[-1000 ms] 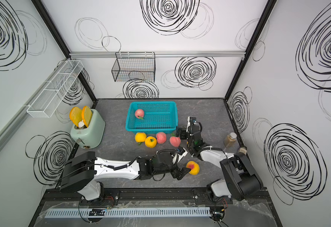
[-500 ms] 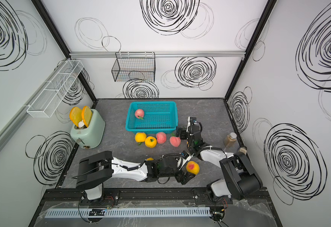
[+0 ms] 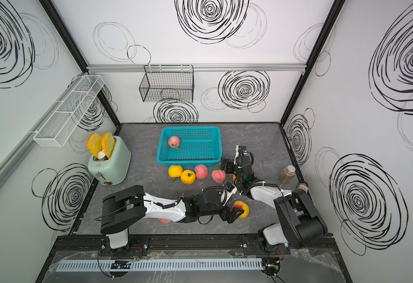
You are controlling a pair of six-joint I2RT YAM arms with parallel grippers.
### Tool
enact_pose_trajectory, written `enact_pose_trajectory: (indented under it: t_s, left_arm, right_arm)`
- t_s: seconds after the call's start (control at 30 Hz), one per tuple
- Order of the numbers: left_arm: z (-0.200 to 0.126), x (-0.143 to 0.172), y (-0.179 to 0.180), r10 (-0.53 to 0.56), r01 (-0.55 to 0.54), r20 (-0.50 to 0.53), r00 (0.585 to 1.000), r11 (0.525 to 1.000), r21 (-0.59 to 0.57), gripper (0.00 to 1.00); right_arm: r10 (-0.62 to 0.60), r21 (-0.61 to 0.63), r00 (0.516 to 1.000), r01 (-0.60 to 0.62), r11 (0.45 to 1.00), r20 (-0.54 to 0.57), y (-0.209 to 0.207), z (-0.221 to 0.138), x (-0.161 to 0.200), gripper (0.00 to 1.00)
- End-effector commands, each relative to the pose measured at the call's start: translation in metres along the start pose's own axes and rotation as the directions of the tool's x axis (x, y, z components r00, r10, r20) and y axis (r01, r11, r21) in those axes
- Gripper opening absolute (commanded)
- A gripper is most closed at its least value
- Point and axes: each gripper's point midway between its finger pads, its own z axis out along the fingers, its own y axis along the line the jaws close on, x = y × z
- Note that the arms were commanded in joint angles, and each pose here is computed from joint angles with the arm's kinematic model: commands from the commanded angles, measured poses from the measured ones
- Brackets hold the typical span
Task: Put the peaches into the basket
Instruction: Pick up the peach from the center of the board.
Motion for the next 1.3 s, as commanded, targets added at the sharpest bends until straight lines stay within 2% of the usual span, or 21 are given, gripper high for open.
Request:
enact_pose_trajectory:
  t_s: [0.0,0.13,0.3,0.43,1.0,1.27]
  left_arm:
    - [0.005,-0.020,-0.008,0.006,-0.006,0.057,0.998,1.000,0.015,0.91]
    - [0.008,-0.019,-0.004,0.001,-0.002,0.054,0.999,1.000,0.010,0.91]
    - [0.017,-0.006,0.004,0.002,-0.002,-0.004,1.000,1.000,-0.006,0.91]
    - [0.026,0.002,0.005,0.005,-0.005,-0.029,1.000,1.000,0.002,0.91]
    - [0.037,0.012,0.012,-0.022,0.028,-0.076,0.997,0.996,0.083,0.91]
    - [0.040,0.006,0.008,-0.019,0.025,-0.058,0.998,0.993,0.118,0.90]
  right_arm:
    - [0.015,0.019,1.000,-0.015,1.000,0.004,-0.006,-0.003,-0.002,0.99]
    - [0.017,0.030,1.000,-0.017,0.999,0.006,-0.011,-0.003,-0.003,0.99]
    - [0.035,0.059,0.999,-0.035,0.998,-0.002,-0.027,-0.003,-0.003,0.99]
    - [0.055,0.017,0.999,-0.055,0.998,0.002,-0.025,-0.004,-0.005,0.99]
    - [0.054,0.019,0.998,-0.054,0.998,-0.012,-0.027,-0.001,-0.002,0.99]
    - [0.057,0.024,0.998,-0.057,0.998,-0.001,-0.029,-0.004,-0.005,0.99]
